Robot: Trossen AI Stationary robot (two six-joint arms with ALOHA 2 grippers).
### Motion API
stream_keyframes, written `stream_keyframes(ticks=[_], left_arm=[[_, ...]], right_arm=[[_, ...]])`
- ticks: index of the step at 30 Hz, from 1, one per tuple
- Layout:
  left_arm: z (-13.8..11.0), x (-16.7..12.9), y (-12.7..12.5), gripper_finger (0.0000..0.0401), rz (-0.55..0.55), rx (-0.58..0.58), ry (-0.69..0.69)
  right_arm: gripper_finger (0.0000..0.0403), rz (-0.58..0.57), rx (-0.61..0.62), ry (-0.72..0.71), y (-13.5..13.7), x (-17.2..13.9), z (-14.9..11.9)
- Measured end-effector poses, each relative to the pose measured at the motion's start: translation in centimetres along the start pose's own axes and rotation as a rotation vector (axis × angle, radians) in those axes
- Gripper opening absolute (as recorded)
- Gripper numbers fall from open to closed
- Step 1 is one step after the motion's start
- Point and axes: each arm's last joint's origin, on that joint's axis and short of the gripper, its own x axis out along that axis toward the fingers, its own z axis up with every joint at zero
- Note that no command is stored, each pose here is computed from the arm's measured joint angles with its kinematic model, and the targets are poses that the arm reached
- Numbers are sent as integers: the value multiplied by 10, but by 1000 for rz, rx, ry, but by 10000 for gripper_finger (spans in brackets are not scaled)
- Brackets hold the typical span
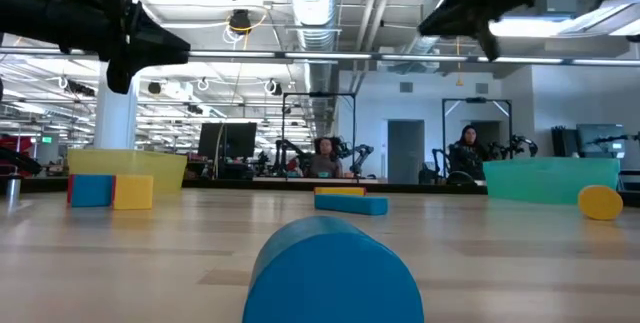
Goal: Sort & place blocks by color
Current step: Put the top red block into the yellow bin
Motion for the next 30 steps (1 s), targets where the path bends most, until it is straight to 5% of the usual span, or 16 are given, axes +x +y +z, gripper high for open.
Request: stream_keyframes(ticks=[11, 16, 30], left_arm=[[19, -2, -4, 119, 46, -14, -215], [20, -2, -3, 119, 75, -8, -232], [18, -3, -4, 119, 95, -47, -226]], right_arm=[[158, 32, -404, 349, -35, 108, 59], [190, 41, -624, 566, -47, 151, 46], [195, 147, -1003, 808, -73, 221, 3]])
